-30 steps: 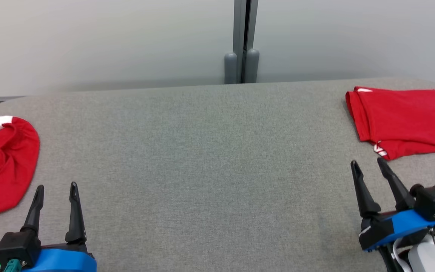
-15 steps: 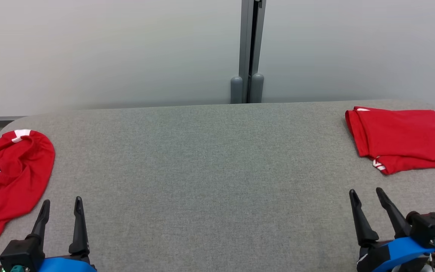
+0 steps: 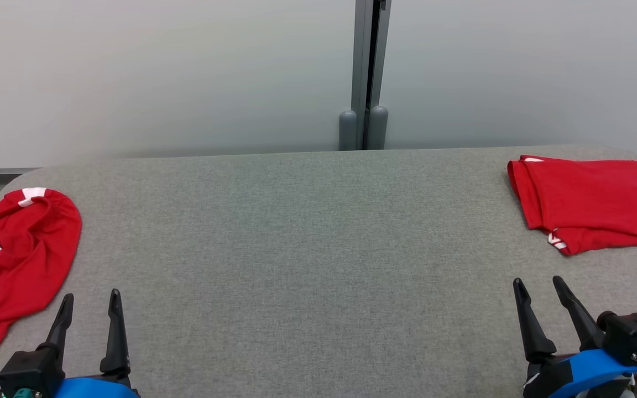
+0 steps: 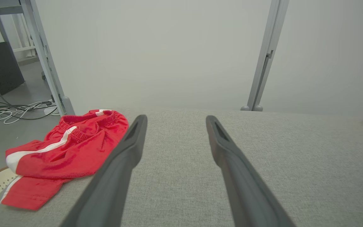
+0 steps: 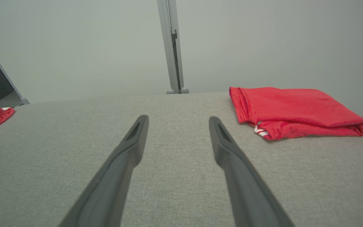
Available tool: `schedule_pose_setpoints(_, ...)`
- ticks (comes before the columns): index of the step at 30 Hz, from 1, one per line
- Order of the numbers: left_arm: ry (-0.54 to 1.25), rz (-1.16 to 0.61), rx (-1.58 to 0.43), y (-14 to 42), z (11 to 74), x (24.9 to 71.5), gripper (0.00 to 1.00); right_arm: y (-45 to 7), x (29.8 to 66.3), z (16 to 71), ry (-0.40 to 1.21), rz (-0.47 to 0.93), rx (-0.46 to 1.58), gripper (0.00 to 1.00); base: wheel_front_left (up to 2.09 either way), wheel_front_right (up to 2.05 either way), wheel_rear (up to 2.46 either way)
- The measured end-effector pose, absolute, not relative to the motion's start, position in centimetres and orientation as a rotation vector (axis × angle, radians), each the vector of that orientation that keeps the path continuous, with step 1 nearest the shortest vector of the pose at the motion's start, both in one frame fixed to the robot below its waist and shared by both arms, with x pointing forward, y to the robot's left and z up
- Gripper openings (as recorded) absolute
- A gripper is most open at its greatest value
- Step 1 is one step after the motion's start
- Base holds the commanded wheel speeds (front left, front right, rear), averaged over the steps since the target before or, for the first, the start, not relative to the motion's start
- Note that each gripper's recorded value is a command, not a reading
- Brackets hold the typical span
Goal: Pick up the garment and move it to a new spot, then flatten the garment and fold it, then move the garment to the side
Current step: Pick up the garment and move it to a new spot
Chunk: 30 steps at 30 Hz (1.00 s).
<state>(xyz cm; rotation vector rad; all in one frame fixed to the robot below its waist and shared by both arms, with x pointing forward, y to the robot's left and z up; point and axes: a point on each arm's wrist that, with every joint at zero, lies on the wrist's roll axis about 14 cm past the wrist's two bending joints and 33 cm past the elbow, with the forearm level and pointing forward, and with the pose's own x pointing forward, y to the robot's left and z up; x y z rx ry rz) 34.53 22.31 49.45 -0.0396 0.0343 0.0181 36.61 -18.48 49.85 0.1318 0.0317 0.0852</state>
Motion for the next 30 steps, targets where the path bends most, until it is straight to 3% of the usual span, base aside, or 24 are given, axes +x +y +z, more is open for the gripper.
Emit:
schedule_pose_setpoints(12, 0.023, 0.109, -0.031, 25.2, 50.2, 32.5, 1.0, -15.4, 37.7, 50.1, 0.032, 0.17, 0.14, 1.0, 0.0, 0.0, 0.0)
schedule_pose_setpoints(30, 0.022, 0.398, -0.02, 32.8, 50.5, 24.7, 1.0, -5.7, 40.2, 49.2, 0.072, 0.423, 0.161, 1.0, 0.0, 0.0, 0.0)
